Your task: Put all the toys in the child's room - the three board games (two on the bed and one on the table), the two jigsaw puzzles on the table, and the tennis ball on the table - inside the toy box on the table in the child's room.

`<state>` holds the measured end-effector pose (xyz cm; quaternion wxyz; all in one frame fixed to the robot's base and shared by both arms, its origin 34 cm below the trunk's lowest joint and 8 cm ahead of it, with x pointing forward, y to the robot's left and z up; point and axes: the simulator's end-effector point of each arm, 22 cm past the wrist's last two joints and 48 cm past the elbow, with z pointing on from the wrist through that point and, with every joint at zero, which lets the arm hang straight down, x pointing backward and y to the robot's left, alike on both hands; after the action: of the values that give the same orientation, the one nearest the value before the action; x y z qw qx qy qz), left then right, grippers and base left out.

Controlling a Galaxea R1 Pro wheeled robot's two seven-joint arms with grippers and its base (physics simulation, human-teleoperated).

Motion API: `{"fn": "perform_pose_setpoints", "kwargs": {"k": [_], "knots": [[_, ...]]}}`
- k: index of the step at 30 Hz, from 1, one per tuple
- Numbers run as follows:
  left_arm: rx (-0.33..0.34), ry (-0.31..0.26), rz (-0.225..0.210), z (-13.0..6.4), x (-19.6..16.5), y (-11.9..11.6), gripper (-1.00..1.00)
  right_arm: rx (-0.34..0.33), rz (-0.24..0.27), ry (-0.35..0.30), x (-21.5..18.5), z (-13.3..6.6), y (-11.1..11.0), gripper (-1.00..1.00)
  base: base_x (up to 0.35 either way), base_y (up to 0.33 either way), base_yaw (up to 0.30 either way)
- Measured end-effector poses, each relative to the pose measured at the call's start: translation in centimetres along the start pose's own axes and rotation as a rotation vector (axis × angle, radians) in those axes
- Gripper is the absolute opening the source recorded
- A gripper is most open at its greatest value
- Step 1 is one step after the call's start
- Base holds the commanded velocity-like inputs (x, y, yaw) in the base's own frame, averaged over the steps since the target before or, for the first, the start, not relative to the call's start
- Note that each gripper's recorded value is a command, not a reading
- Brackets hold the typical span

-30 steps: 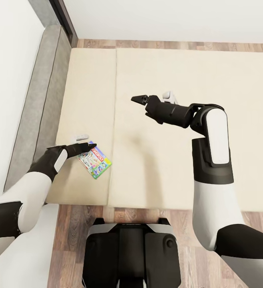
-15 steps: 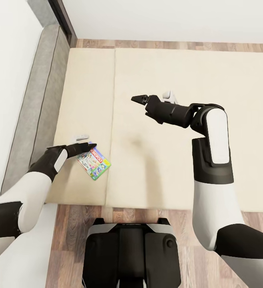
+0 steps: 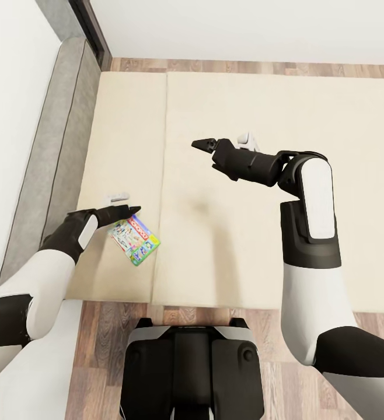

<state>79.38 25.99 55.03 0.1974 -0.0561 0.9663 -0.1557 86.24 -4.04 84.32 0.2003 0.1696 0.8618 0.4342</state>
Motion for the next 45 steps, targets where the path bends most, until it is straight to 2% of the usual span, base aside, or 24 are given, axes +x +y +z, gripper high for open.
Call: {"fn": "perform_pose_setpoints", "kwargs": {"k": [34,41,45], "knots": [[-0.002,0.005,-0.001,-0.1,0.0,0.1,1.0,0.0,0.0,0.0,0.0,0.0,0.0,1.0,0.007,-0.072,0.0],[-0.028,0.025,-0.026,-0.7,0.0,1.8,1.0,0.0,0.0,0.0,0.0,0.0,0.0,1.0,0.0,-0.002,0.0],[-0.061,0.06,-0.069,-1.6,0.2,3.8,1.0,0.0,0.0,0.0,0.0,0.0,0.0,1.0,0.0,0.0,0.0]]}}
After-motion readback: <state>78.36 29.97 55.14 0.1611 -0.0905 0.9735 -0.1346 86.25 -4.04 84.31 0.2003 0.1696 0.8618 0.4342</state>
